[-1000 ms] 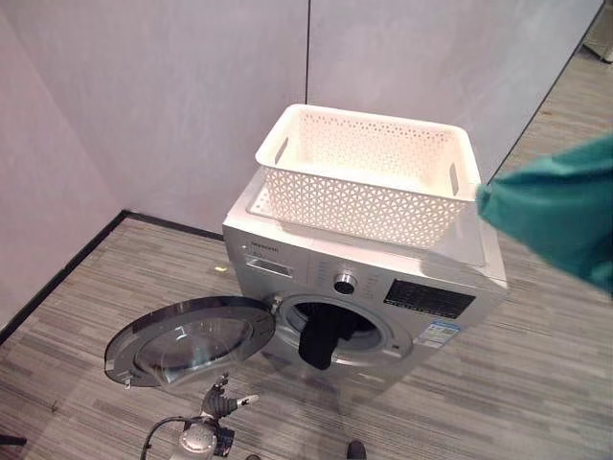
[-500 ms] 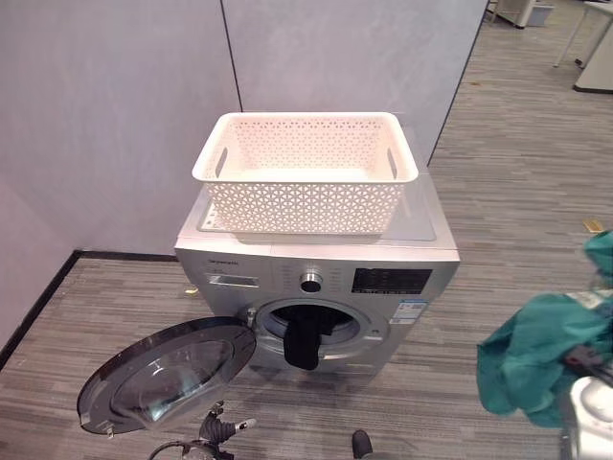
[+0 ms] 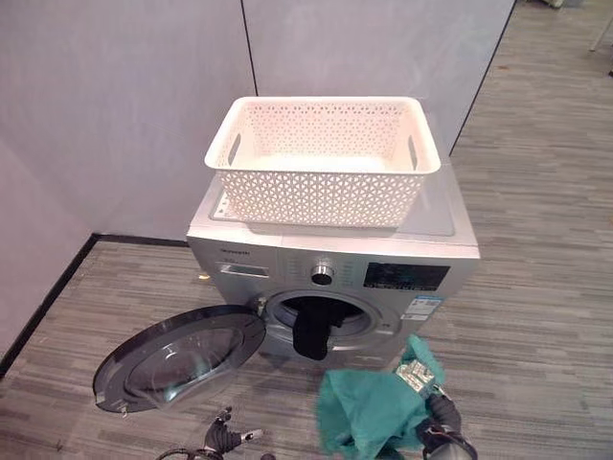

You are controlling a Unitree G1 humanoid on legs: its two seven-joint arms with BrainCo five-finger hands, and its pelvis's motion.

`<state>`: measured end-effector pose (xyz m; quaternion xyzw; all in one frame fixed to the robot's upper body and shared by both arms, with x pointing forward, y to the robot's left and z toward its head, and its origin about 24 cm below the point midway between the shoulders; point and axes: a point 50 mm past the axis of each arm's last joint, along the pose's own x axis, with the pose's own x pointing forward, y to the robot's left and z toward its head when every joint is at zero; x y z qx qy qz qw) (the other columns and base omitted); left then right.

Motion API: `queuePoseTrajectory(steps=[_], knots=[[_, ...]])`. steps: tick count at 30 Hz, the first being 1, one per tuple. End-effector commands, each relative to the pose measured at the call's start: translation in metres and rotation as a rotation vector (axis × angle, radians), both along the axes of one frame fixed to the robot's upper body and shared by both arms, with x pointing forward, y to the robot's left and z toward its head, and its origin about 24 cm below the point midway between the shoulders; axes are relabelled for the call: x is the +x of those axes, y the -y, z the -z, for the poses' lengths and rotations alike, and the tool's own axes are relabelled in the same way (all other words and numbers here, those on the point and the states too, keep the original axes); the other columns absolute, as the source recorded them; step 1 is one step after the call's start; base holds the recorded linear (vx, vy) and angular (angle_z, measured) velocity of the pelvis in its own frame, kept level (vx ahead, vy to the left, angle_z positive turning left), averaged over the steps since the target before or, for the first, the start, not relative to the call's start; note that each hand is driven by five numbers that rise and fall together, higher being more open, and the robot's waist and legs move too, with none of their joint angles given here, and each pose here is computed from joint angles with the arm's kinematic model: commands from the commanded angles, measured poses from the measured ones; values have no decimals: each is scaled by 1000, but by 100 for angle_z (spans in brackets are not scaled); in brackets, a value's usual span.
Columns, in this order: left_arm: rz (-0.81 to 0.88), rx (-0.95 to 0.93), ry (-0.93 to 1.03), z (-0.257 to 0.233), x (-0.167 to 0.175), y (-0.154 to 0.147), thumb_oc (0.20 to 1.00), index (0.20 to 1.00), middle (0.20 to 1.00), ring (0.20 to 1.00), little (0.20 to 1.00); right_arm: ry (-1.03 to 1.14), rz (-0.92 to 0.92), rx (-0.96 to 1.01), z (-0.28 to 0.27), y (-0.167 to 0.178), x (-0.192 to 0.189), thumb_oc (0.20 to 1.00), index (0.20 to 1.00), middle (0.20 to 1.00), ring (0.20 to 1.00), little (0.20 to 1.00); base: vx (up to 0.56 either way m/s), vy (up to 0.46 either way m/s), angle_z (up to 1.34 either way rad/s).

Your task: Grab the laundry basket,head to the washer,open it,put in the laundry and shut it.

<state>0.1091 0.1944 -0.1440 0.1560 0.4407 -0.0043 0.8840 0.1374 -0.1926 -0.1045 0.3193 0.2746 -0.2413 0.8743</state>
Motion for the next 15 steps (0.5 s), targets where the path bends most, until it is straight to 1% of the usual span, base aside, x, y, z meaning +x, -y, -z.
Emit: queuePoseTrajectory(steps=[1,7,8,9,10,11,12,13,14,15], knots=[[-32,32,149,-17,40,-14,1000,1000,1000,1000,1000,229,59,45,-30,3,43,200,200,200,200,200,-69,12,11],[-35,-21,253,-29,63,2,1000,1000,1000,1000,1000,273,145,116,-36,-7,82,200,200,200,200,200,-85,8,7],[-35,-21,254,-29,63,2,1000,1000,1000,1000,1000,274,145,117,-36,-7,82,200,200,200,200,200,-47,3,24],[-17,-39,292,-34,71,8,1000,1000,1000,1000,1000,265,177,131,-37,-10,93,200,200,200,200,200,-22,-1,26],[-16,-39,293,-34,71,9,1000,1000,1000,1000,1000,266,178,131,-37,-10,93,200,200,200,200,200,-48,16,17],[10,-81,355,-44,83,21,1000,1000,1000,1000,1000,283,220,162,-46,-16,116,200,200,200,200,200,-28,17,11],[10,-81,356,-44,83,21,1000,1000,1000,1000,1000,285,221,162,-46,-15,117,200,200,200,200,200,-48,24,3],[30,-107,388,-49,89,29,1000,1000,1000,1000,1000,301,254,187,-53,-19,129,200,200,200,200,200,-23,7,9],[30,-107,390,-50,89,29,1000,1000,1000,1000,1000,303,255,187,-53,-18,130,200,200,200,200,200,-23,16,9],[51,-117,407,-53,92,34,1000,1000,1000,1000,1000,334,264,205,-62,-23,141,200,200,200,200,200,-3,8,13]])
